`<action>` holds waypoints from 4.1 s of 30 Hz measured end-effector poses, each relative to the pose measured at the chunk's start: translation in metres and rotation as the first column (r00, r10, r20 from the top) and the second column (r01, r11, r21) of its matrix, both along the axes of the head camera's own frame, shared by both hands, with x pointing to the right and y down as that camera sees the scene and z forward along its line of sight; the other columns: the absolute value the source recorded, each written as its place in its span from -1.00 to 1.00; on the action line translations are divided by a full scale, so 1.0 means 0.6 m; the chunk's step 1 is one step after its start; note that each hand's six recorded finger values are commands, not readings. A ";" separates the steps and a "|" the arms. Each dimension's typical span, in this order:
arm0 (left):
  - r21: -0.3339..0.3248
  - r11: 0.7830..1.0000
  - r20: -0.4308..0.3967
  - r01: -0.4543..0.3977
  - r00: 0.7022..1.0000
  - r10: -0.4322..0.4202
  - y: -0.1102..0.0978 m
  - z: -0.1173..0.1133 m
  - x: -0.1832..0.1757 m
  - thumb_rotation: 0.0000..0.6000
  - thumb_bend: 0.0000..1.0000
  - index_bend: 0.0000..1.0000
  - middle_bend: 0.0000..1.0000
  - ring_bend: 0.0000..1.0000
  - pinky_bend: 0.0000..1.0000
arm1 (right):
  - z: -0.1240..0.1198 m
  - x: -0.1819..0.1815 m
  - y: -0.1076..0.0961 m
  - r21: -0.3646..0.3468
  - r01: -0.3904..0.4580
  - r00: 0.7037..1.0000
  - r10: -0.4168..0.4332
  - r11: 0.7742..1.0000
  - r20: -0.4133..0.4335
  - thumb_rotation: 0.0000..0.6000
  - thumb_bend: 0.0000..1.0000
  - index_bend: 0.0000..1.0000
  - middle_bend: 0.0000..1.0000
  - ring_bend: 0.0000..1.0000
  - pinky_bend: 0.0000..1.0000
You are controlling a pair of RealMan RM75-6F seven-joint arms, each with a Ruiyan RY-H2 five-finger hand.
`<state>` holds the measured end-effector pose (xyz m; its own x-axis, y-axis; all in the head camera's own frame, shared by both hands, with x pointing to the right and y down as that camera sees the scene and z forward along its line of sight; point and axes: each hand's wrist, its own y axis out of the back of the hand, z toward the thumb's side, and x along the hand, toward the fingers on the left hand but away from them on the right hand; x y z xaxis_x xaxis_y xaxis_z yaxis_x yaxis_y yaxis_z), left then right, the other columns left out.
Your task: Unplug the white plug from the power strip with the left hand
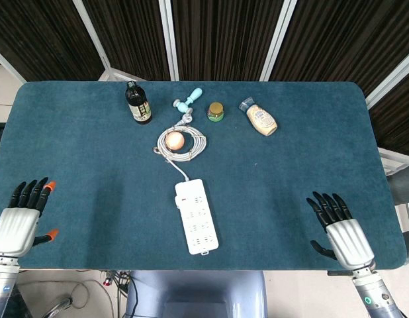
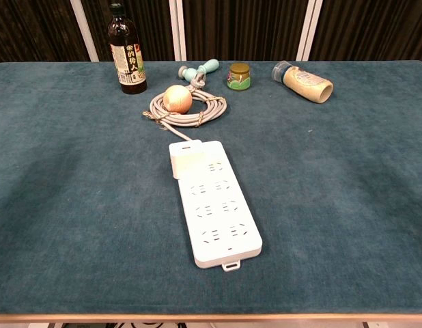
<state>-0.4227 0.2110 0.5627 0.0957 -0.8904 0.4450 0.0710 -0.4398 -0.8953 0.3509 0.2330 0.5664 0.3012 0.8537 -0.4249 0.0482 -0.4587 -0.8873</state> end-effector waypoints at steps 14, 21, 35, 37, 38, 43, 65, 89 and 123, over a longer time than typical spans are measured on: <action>-0.057 0.986 -0.088 -0.158 0.984 0.153 -0.043 0.016 0.130 1.00 -1.00 -0.94 -0.95 -1.00 -1.00 | 0.041 -0.156 0.027 -0.036 0.349 0.936 -0.346 0.937 0.056 1.00 0.20 -1.00 -1.00 -1.00 -0.89; -0.081 0.962 -0.147 -0.262 0.957 0.248 -0.070 0.026 0.216 1.00 -1.00 -0.90 -0.94 -1.00 -1.00 | 0.082 -0.230 0.066 -0.086 0.462 0.886 -0.457 0.882 0.079 1.00 0.26 -1.00 -1.00 -1.00 -0.88; -0.128 0.916 -0.229 -0.379 0.910 0.345 -0.101 0.057 0.350 1.00 -1.00 -0.89 -0.92 -1.00 -1.00 | 0.130 -0.326 0.082 -0.122 0.513 0.857 -0.498 0.850 0.135 1.00 0.42 -1.00 -1.00 -1.00 -0.87; -0.134 0.910 -0.235 -0.392 0.905 0.355 -0.102 0.062 0.362 1.00 -1.00 -0.89 -0.92 -1.00 -1.00 | 0.140 -0.333 0.084 -0.131 0.518 0.854 -0.503 0.845 0.133 1.00 0.42 -1.00 -1.00 -1.00 -0.87; -0.139 0.907 -0.238 -0.398 0.902 0.360 -0.103 0.065 0.369 1.00 -1.00 -0.89 -0.92 -1.00 -1.00 | 0.144 -0.336 0.084 -0.135 0.519 0.853 -0.504 0.844 0.132 1.00 0.42 -1.00 -1.00 -1.00 -0.87; -0.156 0.893 -0.246 -0.422 0.892 0.379 -0.105 0.082 0.395 1.00 -1.00 -0.87 -0.90 -1.00 -1.00 | 0.163 -0.358 0.085 -0.145 0.524 0.851 -0.508 0.839 0.132 1.00 0.42 -1.00 -1.00 -1.00 -0.87; -0.209 0.842 -0.261 -0.498 0.858 0.443 -0.110 0.134 0.465 1.00 -1.00 -0.70 -0.71 -0.98 -0.98 | 0.203 -0.395 0.097 -0.187 0.526 0.850 -0.512 0.829 0.124 1.00 0.42 -1.00 -1.00 -1.00 -0.86; -0.256 0.758 -0.181 -0.599 0.800 0.571 -0.129 0.172 0.500 1.00 -0.99 -0.49 -0.49 -0.93 -0.93 | 0.205 -0.386 0.103 -0.203 0.515 0.857 -0.502 0.833 0.116 1.00 0.42 -0.99 -1.00 -0.99 -0.86; -0.273 0.752 -0.182 -0.600 0.800 0.571 -0.126 0.198 0.494 1.00 -0.62 -0.29 -0.19 -0.85 -0.89 | 0.209 -0.373 0.109 -0.222 0.495 0.869 -0.482 0.840 0.111 1.00 0.42 -0.97 -0.99 -0.99 -0.86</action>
